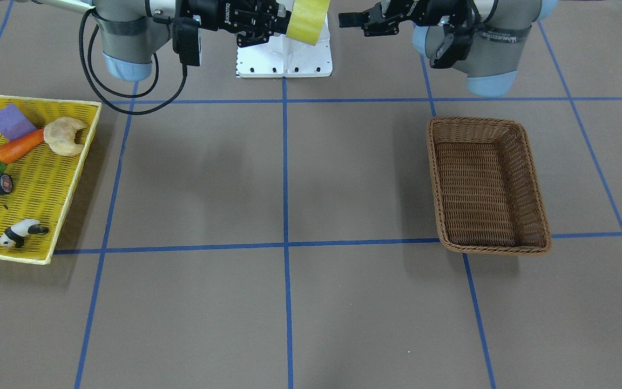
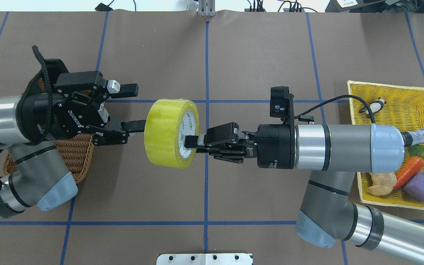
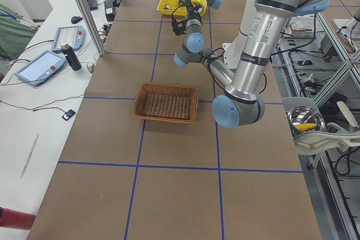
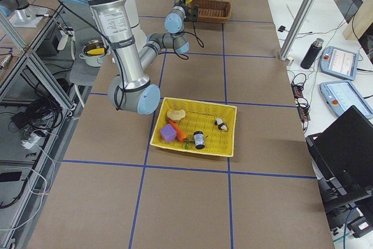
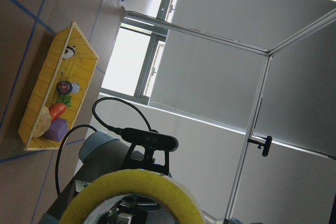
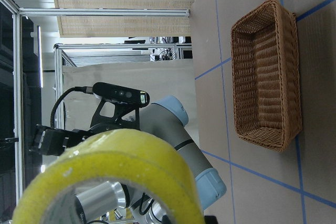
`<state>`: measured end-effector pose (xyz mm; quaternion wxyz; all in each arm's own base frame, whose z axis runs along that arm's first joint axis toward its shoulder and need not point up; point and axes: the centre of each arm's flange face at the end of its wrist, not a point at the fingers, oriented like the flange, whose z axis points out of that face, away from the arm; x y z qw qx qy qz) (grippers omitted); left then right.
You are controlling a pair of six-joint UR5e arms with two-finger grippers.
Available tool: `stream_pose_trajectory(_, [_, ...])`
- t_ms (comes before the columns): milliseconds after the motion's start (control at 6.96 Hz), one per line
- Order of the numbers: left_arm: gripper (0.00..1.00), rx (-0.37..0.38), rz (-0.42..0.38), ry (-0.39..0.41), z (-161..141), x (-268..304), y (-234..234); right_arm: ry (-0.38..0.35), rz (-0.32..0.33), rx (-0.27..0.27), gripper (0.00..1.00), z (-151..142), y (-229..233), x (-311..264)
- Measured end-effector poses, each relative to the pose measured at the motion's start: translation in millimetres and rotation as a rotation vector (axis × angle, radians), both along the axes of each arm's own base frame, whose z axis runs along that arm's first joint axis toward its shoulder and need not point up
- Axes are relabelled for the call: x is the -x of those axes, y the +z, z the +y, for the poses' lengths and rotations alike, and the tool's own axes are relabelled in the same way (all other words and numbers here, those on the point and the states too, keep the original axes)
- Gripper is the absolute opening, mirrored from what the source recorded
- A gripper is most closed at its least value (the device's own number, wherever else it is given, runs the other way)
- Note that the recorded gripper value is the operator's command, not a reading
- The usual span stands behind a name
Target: Move tape to another basket
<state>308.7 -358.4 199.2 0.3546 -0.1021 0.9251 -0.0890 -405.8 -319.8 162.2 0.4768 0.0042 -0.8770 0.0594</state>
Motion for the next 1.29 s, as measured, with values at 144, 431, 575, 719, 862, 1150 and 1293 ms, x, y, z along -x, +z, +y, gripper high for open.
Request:
stream_pose_trajectory(144, [0.89,-0.005,0.008,0.007,3,-2,-5,-0.001,0.001,0.000,0.00,0,1,1])
stream_pose_trajectory(431, [0.89,-0.010,0.015,0.016,6,-5,-8,-0.004,0.003,0.000,0.00,1,1,2])
stream_pose_trajectory(575, [0.89,-0.013,0.017,0.024,9,-9,-10,-0.004,0.003,-0.001,0.00,1,1,2])
stream_pose_trajectory(719, [0.89,-0.015,0.020,0.032,12,-13,-12,-0.005,0.004,0.000,0.00,1,1,2])
stream_pose_trajectory(862, [0.89,-0.017,0.025,0.036,14,-16,-14,-0.007,0.004,0.000,0.00,2,1,3])
stream_pose_trajectory(1150, [0.85,-0.019,0.030,0.040,16,-18,-17,-0.014,0.005,0.000,0.00,5,2,5])
stream_pose_trajectory(1293, [0.78,-0.021,0.033,0.041,16,-19,-20,-0.016,0.005,0.000,0.00,6,2,6])
